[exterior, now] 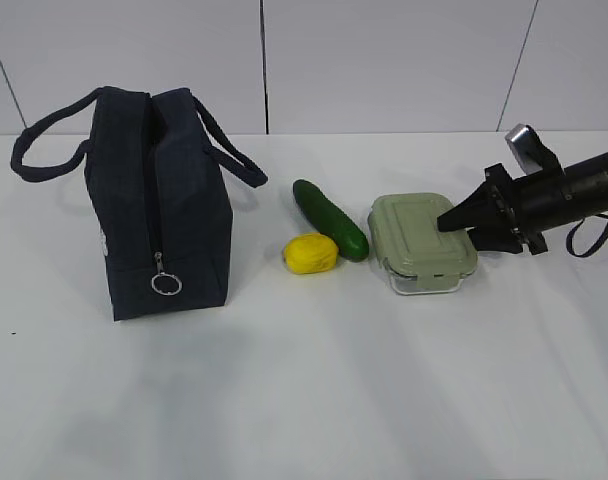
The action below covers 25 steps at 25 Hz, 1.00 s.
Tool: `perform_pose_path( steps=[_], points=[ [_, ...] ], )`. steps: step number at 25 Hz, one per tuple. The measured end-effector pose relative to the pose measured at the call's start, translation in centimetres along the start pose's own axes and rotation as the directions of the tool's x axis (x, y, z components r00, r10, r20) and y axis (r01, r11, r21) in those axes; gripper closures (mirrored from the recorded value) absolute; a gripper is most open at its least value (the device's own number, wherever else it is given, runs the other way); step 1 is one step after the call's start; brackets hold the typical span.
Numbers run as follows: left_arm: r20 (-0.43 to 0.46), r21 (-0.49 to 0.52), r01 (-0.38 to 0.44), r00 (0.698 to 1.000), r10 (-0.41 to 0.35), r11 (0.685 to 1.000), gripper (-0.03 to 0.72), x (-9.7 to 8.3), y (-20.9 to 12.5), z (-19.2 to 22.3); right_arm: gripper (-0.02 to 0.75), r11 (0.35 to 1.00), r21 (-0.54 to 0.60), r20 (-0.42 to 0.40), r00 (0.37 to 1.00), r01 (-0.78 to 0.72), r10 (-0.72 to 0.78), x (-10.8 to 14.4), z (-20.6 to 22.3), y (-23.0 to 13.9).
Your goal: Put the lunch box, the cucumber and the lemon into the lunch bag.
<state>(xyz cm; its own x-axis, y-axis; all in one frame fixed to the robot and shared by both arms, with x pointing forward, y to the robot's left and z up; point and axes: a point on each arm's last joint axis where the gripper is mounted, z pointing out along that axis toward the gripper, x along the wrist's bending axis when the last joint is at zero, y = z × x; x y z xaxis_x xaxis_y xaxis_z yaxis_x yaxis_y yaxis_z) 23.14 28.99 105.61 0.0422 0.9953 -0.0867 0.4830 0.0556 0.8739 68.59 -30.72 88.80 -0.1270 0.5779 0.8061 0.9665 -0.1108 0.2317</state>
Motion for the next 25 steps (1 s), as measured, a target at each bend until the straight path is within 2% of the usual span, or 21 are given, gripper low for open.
perform_pose_path(
  steps=[18, 25],
  points=[
    [0.000, 0.000, 0.000, 1.000, 0.000, 1.000, 0.449, 0.0, 0.0, 0.0, 0.384, 1.000, -0.022, 0.011, 1.000, -0.008, 0.008, 0.8, -0.6, 0.3],
    [0.029, -0.010, 0.015, 0.999, -0.015, 1.000, 0.449, -0.3, 0.1, 0.0, 0.384, 0.999, -0.034, 0.008, 1.000, 0.030, -0.030, 3.0, -0.9, 0.7]
  ],
)
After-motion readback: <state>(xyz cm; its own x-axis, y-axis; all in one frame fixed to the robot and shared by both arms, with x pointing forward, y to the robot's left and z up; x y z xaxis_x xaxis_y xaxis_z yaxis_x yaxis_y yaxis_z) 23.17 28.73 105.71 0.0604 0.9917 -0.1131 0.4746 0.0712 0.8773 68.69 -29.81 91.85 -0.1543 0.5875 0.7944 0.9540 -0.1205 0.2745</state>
